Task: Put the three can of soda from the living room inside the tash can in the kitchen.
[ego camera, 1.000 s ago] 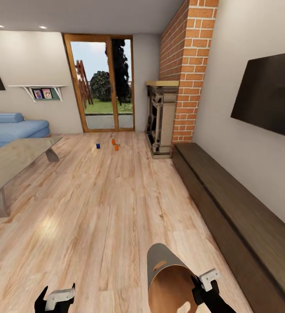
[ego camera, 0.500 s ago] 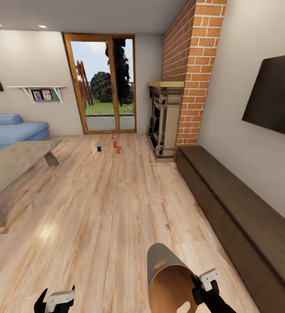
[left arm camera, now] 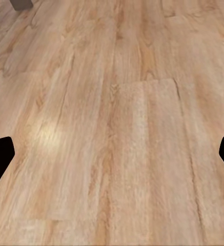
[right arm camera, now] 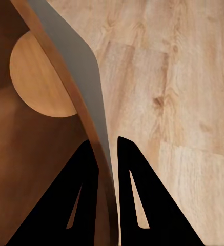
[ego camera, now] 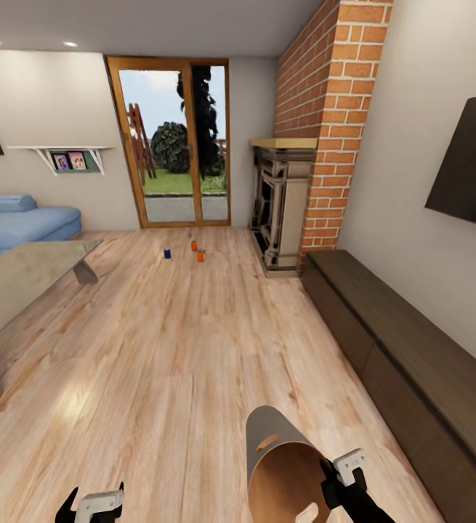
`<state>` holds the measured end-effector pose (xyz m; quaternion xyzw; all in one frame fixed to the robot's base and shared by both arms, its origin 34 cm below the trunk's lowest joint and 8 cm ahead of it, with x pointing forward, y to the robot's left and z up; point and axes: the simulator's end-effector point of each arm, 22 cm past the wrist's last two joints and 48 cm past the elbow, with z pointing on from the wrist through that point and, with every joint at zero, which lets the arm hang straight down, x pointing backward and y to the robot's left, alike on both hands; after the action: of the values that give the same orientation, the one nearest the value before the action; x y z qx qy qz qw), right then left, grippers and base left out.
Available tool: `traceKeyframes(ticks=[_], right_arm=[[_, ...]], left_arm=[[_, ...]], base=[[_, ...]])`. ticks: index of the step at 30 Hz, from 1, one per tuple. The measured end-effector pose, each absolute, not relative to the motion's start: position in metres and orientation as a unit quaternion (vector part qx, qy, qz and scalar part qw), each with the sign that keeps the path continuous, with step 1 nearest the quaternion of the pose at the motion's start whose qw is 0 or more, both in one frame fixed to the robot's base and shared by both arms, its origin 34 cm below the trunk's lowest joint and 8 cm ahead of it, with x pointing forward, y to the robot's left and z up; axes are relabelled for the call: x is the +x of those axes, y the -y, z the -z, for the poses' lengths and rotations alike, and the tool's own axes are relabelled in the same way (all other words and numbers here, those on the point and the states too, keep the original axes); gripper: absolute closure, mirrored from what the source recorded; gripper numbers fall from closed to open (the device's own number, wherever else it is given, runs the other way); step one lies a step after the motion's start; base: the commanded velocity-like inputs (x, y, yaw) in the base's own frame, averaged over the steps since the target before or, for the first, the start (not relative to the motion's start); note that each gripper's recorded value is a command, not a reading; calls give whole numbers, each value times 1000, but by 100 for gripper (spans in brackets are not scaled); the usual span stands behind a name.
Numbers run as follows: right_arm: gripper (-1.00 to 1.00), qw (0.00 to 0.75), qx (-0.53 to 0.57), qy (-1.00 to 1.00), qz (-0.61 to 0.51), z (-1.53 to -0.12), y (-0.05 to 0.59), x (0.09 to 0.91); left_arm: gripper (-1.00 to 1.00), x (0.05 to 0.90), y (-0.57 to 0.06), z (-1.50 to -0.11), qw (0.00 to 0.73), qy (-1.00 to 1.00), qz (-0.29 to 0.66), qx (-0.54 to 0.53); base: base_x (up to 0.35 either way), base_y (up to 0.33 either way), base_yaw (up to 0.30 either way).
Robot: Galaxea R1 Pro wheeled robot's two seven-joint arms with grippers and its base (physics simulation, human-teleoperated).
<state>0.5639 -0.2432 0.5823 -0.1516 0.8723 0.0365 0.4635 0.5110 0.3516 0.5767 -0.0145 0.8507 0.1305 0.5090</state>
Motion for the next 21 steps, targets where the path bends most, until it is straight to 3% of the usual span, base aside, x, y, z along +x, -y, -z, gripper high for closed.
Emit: traceKeyframes(ticks=[21], right_arm=[[100,469,-151,-869,-36,-588,243,567]], left_arm=[[-100,514,-351,-581,514,-848,-130,-15]], base=[[302,152,0]])
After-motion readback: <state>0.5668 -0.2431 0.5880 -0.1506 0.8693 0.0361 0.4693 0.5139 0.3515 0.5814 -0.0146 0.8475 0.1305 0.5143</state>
